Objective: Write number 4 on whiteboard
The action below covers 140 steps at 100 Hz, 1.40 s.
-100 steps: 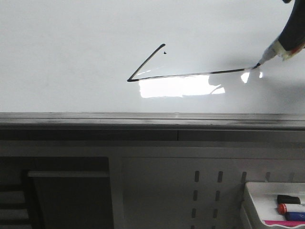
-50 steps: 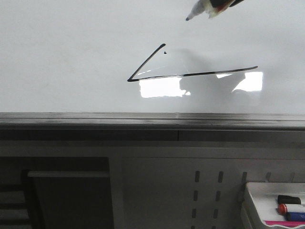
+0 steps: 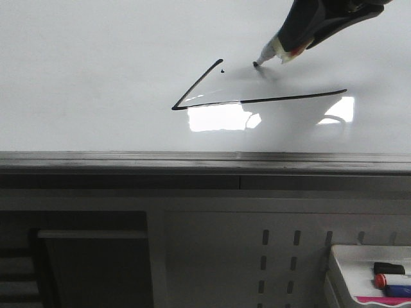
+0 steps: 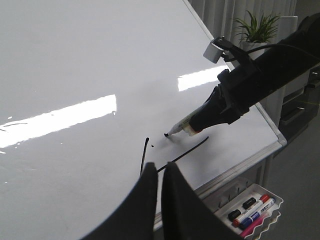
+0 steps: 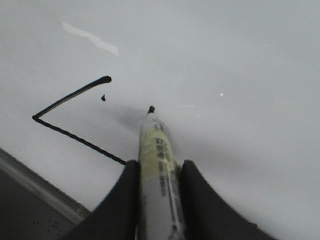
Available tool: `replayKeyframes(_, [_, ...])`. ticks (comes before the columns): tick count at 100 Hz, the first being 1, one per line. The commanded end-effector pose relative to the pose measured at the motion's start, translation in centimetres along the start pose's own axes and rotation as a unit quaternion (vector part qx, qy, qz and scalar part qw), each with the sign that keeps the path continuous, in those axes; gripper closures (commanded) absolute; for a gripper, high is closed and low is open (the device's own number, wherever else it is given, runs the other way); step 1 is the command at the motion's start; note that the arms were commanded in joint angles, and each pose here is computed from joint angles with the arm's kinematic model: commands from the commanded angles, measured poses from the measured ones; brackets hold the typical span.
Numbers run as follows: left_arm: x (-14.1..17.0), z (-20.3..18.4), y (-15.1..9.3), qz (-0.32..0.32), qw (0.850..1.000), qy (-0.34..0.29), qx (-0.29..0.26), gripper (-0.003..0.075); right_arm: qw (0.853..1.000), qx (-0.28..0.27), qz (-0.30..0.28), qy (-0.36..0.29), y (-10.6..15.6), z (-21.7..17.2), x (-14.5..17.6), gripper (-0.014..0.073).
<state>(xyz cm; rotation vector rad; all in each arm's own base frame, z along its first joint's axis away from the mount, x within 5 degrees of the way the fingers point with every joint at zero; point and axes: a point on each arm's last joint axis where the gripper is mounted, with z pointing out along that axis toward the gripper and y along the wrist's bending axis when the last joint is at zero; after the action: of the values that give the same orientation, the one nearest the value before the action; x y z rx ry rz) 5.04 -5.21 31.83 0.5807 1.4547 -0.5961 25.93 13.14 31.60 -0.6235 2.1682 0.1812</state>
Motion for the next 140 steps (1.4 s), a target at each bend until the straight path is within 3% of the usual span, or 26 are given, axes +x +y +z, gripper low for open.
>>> replayKeyframes(1, [-1.3,-0.1,0.4,-0.013,0.999,-0.034,-0.02,0.073,1.0,0.003,0.003,0.004,-0.3,-0.6,-0.4,0.0638])
replayKeyframes(27, [-1.3,-0.1,0.4,-0.013,0.999,-0.034,-0.02,0.073,0.993,-0.047,-0.009,0.11,2.7,0.0,3.0,0.0638])
replayKeyframes(46, [-1.3,-0.1,0.4,-0.013,0.999,-0.034,-0.02,0.0731,0.993,-0.053,-0.016,0.1,3.3,0.2,3.4,0.0638])
replayKeyframes(62, [-1.2,0.0,0.2,-0.024,0.999,-0.031,-0.013,0.0724,0.996,-0.058,-0.019,0.06,3.4,-2.0,1.6,0.0638])
replayKeyframes(69, [-1.0,0.0,0.0,-0.021,1.0,-0.018,0.0,0.0675,0.997,-0.069,-0.027,0.022,4.0,-3.9,0.7,0.0638])
replayKeyframes(78, [-0.3,0.3,-0.4,-0.013,0.999,0.023,0.027,0.0502,0.994,-0.091,-0.049,-0.029,5.2,-6.2,-0.1,0.0638])
replayKeyframes(84, [0.4,0.9,-0.7,-0.007,0.997,0.06,0.045,0.037,0.989,-0.113,-0.085,-0.046,6.4,-7.3,-0.1,0.0638])
replayKeyframes(90, [1.0,1.5,-0.9,0.002,0.993,0.1,0.066,0.0307,0.982,-0.131,-0.127,-0.049,7.5,-7.8,0.1,0.0638])
replayKeyframes(108, [1.0,3.6,-1.7,0.081,0.965,0.191,0.158,0.0334,0.943,-0.187,-0.262,-0.082,11.3,-8.4,0.9,0.0638])
replayKeyframes(122, [-0.1,5.4,-1.9,0.116,0.946,0.221,0.208,0.0334,0.916,-0.217,-0.316,-0.12,13.6,-8.7,1.6,0.0638])
replayKeyframes(140, [-1.2,7.2,-2.3,0.125,0.927,0.242,0.259,0.0334,0.91,-0.227,-0.322,-0.13,14.3,-8.7,2.1,0.0638])
